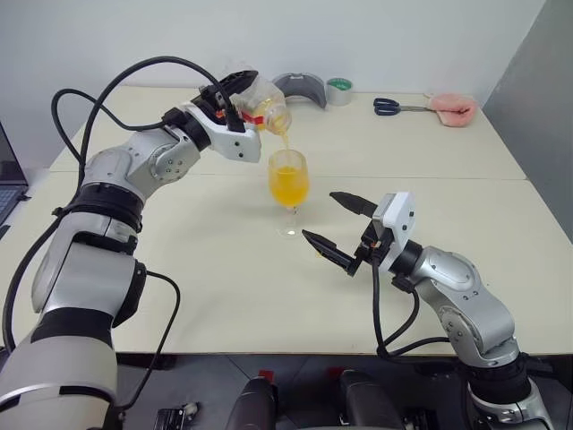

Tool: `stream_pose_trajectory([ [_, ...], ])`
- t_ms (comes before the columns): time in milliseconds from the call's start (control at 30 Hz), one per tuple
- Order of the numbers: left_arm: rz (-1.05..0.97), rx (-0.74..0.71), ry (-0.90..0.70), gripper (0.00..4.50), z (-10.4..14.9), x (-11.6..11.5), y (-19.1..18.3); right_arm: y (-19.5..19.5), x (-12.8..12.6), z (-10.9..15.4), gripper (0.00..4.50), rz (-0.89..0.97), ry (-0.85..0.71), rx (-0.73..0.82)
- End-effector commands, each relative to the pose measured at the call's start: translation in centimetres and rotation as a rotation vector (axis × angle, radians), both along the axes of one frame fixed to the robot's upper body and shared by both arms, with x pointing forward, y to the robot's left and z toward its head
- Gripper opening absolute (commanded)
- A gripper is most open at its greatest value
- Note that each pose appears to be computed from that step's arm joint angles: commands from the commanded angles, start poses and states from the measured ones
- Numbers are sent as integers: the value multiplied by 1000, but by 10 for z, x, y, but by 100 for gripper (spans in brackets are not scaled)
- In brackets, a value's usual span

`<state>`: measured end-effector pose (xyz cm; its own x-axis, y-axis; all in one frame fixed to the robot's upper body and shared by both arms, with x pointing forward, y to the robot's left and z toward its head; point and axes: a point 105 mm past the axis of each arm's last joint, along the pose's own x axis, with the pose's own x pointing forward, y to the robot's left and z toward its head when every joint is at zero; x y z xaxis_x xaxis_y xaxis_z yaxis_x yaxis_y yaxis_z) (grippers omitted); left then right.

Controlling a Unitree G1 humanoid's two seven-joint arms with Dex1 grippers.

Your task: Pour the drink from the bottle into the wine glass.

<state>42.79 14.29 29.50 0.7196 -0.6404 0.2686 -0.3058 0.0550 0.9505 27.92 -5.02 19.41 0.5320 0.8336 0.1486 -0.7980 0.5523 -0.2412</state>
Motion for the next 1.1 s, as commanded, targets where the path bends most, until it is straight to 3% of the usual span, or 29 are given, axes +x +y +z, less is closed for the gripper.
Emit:
stream_pose_trajectory([
  [33,-18,-115,10,178,13,-3,1,3,-9,11,450,27,-53,8],
  [200,-16,-343,169,178,-1,1,10,6,-11,13,450,38,-62,16],
  [367,5,-733,356,178,-5,6,36,8,-14,15,450,53,-66,17],
  [533,44,-1077,586,178,-40,-5,74,12,-21,11,450,114,-41,-28],
  [767,137,-1337,759,178,-89,-32,114,18,-28,11,450,213,-39,-101],
  [1100,213,-1445,798,178,-118,-45,138,27,-24,7,450,272,-42,-168],
])
